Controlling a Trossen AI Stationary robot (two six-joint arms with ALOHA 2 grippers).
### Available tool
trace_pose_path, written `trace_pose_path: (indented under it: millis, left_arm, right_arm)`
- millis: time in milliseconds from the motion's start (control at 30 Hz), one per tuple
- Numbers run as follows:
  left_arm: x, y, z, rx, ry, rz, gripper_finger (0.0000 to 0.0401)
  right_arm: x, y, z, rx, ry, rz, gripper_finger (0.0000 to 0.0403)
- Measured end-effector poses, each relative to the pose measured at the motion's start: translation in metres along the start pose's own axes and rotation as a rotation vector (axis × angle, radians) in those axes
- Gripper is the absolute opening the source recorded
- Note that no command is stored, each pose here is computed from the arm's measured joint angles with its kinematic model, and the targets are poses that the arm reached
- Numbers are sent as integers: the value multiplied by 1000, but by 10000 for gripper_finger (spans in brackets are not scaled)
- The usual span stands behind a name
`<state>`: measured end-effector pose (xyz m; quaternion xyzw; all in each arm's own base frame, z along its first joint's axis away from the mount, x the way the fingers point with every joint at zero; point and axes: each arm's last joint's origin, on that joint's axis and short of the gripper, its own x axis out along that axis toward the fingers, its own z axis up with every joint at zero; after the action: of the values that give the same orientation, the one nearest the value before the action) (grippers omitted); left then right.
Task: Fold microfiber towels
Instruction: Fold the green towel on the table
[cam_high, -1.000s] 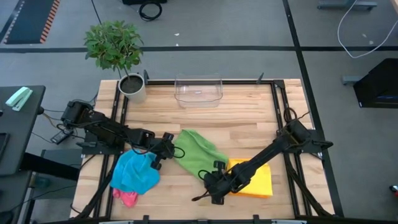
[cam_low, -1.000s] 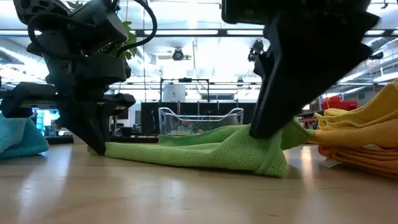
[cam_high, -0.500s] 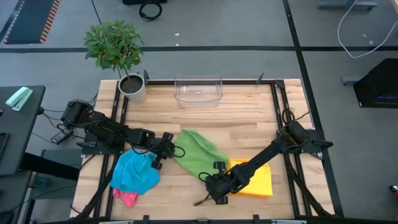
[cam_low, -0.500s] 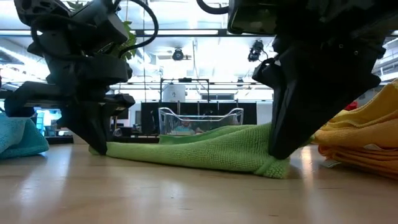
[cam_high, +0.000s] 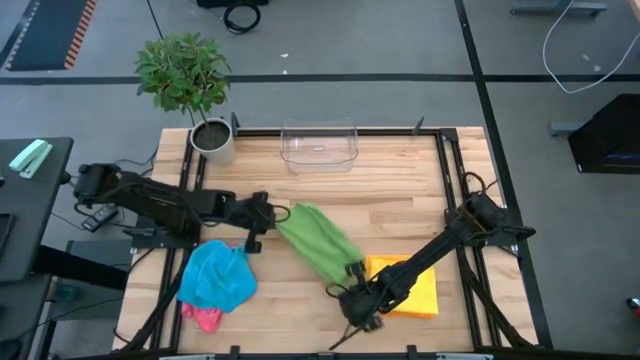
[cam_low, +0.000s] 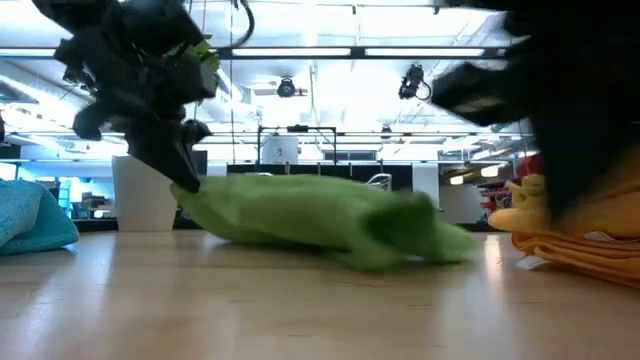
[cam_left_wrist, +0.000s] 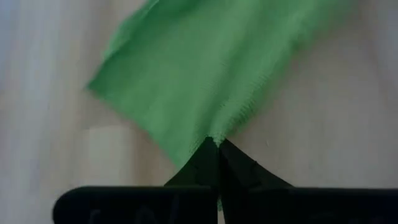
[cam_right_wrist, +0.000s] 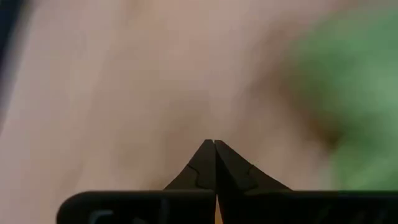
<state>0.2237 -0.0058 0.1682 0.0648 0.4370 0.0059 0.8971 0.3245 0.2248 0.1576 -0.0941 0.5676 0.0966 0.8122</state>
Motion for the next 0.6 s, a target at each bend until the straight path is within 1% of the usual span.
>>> trace_pose_path:
  millis: [33,100,167,233,333,400,533,600]
  left_arm:
    - [-2,3,-2,-8,8,21,5]
    - [-7,7,-3,-32,4,61,5]
    - [-13,11,1,-48,-34,70,5]
    - [-16,13,-1,-52,-26,67,5]
    - [-16,12,-2,-49,-15,58,5]
    - [-16,10,-4,-48,9,43,5]
    - [-15,7,-6,-42,27,28,5]
    - [-15,7,-6,-43,26,19,5]
  right_arm:
    - [-1,4,-3,-25,26,26,3]
    - [-1,9,-7,-60,46,45,3]
    - [-3,10,-6,-67,58,41,3]
    - [-6,9,-2,-43,45,36,5]
    - [-13,8,7,64,25,40,19]
    - [-19,5,17,152,-15,54,31]
    - [-20,-20,37,349,-108,54,57]
    - [-16,-32,43,456,-154,62,73]
